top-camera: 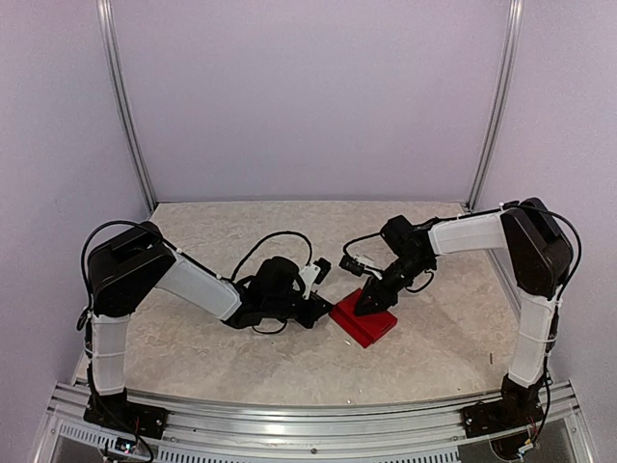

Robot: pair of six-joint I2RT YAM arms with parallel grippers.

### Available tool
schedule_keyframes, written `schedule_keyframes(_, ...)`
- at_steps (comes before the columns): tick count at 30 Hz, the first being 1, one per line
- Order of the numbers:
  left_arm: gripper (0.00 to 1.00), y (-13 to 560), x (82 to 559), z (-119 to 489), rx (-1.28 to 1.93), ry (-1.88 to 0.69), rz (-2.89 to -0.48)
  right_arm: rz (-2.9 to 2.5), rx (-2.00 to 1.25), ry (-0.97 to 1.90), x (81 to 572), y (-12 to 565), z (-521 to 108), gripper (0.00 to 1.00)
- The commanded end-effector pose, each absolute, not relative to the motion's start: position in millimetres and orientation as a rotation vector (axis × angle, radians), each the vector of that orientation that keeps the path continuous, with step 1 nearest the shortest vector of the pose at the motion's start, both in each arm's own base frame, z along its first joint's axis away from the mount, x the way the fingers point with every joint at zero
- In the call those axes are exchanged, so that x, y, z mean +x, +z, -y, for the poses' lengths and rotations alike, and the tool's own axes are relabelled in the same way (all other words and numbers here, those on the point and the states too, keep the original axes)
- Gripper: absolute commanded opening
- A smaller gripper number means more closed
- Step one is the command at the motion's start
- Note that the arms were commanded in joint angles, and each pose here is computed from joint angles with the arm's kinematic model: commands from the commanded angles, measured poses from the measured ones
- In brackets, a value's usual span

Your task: Fold the paper box

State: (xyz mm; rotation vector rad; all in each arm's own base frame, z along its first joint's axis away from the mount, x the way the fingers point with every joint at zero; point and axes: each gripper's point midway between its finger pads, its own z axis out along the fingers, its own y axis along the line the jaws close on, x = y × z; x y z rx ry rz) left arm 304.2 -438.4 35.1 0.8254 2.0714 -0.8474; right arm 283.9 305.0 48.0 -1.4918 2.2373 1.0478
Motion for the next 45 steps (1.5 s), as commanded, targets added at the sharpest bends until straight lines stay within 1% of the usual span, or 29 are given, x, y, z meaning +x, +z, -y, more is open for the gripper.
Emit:
schedule_keyframes(1, 0.0, 34, 306, 442, 0.825, -0.86, -2.066, -2.352, -1.469, 1.037, 280, 24, -296, 0.26)
schedule_keyframes(9, 0.0, 29, 305, 441, 0.826, -0.848, -2.076, -2.385, -1.385, 1.096, 290, 23, -289, 0.26)
schedule_keyframes(11, 0.04, 27, 307, 441, 0.816, -0.847, -2.086, -2.388, -1.382, 1.092, 290, 23, -288, 0.26)
schedule_keyframes(13, 0.05, 26, 308, 443, 0.815, -0.852, -2.088, -2.388, -1.38, 1.09, 290, 24, -287, 0.26)
schedule_keyframes(20, 0.04, 27, 310, 448, 0.819, -0.874, -2.091, -2.388, -1.378, 1.093, 290, 24, -287, 0.26)
schedule_keyframes(23, 0.0, 28, 309, 447, 0.824, -0.877, -2.084, -2.387, -1.378, 1.092, 290, 24, -287, 0.26)
schedule_keyframes(27, 0.0, 31, 307, 443, 0.821, -0.875, -2.066, -2.397, -1.351, 1.109, 292, 24, -285, 0.26)
schedule_keyframes(30, 0.0, 30, 302, 438, 0.823, -0.864, -2.04, -2.411, -1.315, 1.132, 296, 24, -283, 0.26)
schedule_keyframes(37, 0.0, 35, 289, 435, 0.857, -0.873, -1.871, -2.455, -1.214, 1.171, 305, 20, -269, 0.26)
schedule_keyframes(45, 0.0, 35, 282, 448, 0.924, -0.827, -1.823, -2.458, -1.218, 1.176, 304, 16, -270, 0.26)
